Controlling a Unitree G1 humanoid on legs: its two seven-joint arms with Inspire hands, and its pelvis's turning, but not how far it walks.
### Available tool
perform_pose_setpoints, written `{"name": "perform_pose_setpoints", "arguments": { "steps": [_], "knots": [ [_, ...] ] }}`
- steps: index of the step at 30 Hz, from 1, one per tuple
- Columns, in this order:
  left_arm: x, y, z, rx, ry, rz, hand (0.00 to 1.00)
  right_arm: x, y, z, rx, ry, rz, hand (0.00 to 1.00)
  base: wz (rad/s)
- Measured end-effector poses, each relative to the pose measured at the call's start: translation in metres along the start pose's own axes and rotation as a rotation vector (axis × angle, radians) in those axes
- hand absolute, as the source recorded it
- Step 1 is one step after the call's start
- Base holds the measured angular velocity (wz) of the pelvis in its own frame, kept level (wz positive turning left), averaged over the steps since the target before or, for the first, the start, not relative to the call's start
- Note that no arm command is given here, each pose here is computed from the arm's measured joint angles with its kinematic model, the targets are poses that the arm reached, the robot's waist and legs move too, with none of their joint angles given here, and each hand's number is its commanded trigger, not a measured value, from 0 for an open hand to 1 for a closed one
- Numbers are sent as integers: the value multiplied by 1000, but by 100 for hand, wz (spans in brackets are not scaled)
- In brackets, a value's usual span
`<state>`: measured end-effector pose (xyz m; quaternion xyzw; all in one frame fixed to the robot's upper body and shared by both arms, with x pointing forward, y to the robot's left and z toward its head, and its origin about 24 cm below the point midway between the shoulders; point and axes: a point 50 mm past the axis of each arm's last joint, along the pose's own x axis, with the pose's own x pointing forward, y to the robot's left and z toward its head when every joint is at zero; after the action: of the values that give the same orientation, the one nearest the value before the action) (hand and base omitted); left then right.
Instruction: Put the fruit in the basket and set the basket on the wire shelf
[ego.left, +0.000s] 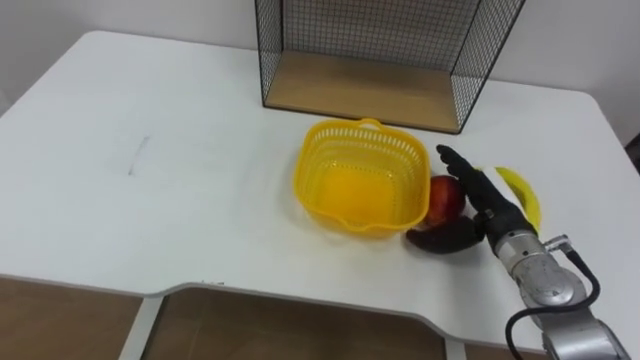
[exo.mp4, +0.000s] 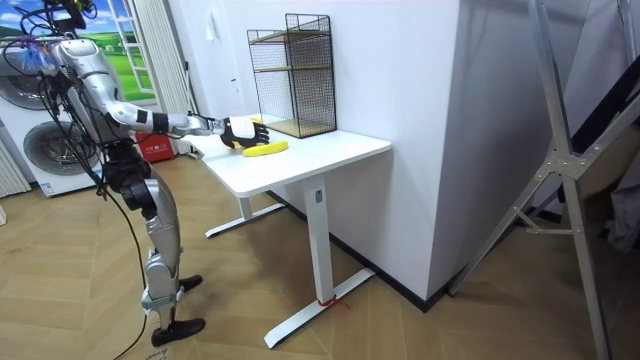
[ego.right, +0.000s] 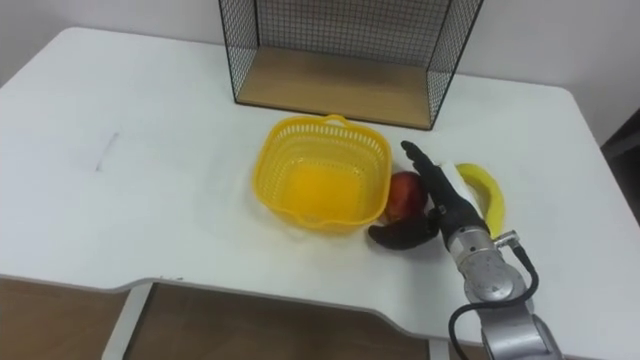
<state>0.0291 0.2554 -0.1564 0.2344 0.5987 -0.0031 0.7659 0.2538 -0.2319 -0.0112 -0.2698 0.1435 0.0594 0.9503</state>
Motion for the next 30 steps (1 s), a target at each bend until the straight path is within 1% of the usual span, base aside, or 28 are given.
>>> {"name": "perform_pose_setpoints", "arguments": {
  "steps": [1,4,8,11,19,21,30],
  "knots": [
    [0,0,-1,0,1,-1,0,0,0,0,0,3,0,100,0],
    [0,-1,-1,16,4,-6,0,0,0,-2,1,14,4,100,0],
    [-1,-1,-3,18,12,-7,0,-1,-6,-5,1,28,-31,100,0],
    [0,0,0,16,7,-5,0,-1,-7,-6,-21,33,-34,100,0],
    [1,1,1,17,5,-4,0,1,-9,-10,-13,47,-43,100,-1],
    [1,1,4,14,-1,0,0,1,-9,-13,37,51,-46,100,0],
    [2,2,6,13,-6,3,0,-1,-8,-17,108,51,-51,100,0]
  ]
}}
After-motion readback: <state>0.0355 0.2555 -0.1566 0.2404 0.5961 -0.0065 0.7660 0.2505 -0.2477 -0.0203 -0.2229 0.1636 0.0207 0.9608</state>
